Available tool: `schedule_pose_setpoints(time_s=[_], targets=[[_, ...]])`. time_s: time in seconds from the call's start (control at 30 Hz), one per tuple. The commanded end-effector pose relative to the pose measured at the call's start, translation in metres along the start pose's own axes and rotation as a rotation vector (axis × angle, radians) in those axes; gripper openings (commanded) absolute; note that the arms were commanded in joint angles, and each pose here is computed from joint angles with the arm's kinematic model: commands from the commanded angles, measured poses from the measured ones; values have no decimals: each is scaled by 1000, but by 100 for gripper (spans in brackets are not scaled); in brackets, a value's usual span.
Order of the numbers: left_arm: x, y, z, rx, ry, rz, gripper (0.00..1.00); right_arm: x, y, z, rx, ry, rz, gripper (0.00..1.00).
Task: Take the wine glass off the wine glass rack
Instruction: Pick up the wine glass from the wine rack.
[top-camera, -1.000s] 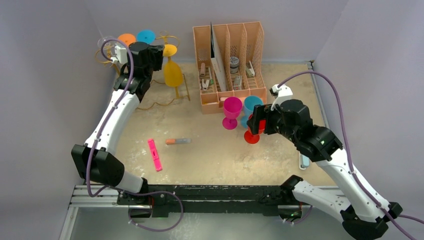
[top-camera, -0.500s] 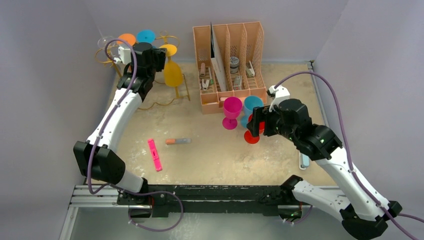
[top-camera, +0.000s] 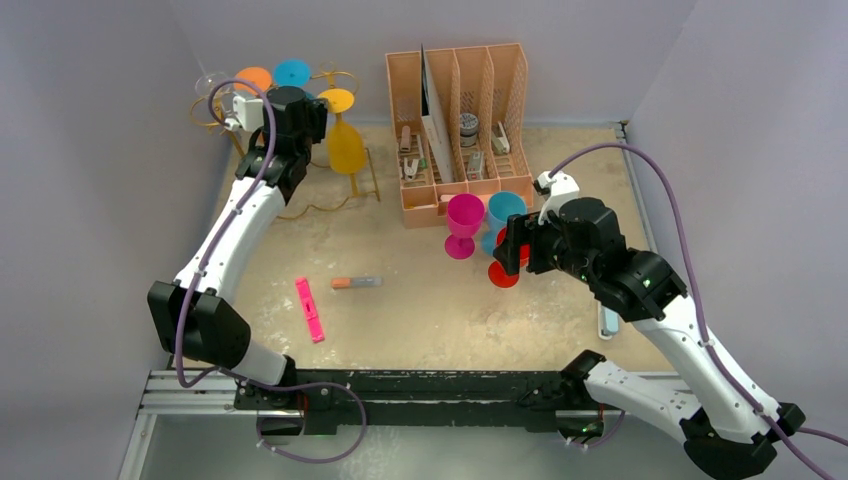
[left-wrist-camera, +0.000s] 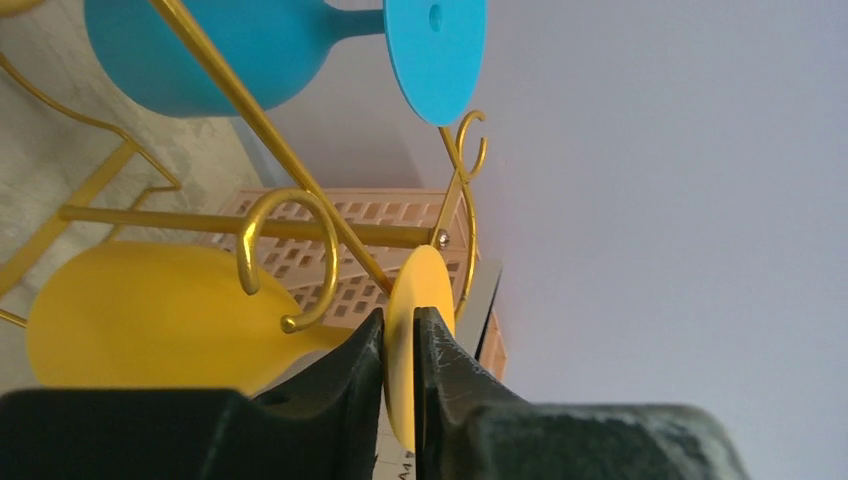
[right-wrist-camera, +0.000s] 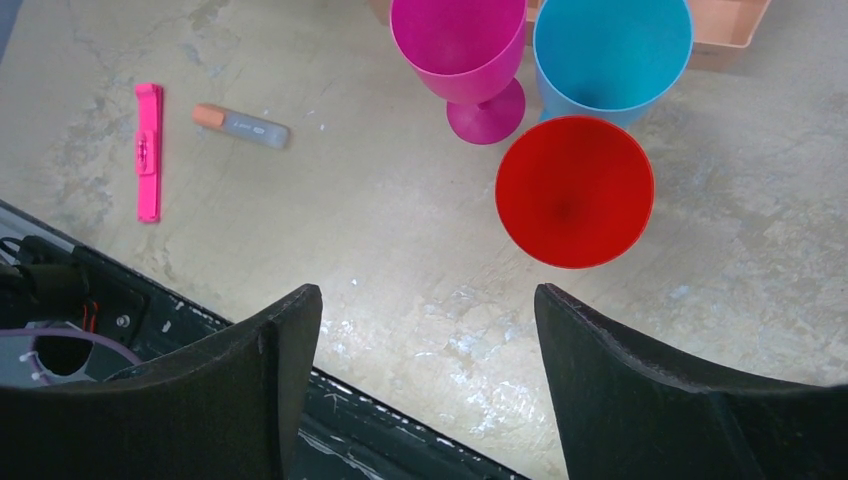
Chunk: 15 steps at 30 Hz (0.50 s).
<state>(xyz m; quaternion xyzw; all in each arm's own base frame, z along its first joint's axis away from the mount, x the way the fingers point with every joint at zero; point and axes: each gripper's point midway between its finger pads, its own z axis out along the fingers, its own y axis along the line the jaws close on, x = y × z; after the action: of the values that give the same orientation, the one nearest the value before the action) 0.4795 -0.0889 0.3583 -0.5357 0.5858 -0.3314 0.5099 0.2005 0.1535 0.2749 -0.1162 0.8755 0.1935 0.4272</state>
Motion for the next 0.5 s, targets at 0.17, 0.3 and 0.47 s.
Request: schedule_pose_setpoints(time_s=[0.17,0.3,0.47], targets=[[-7,-7,2,32,-46,2,8,-7,2,-9,-15,-26,-4,79],[-6,-4,5,40,-48,-18,18,-6,0,-9,-8,-27,-3,78],[-3,2,8,38,-42,-33,19,-6,0,-9,-5,-26,-3,78]])
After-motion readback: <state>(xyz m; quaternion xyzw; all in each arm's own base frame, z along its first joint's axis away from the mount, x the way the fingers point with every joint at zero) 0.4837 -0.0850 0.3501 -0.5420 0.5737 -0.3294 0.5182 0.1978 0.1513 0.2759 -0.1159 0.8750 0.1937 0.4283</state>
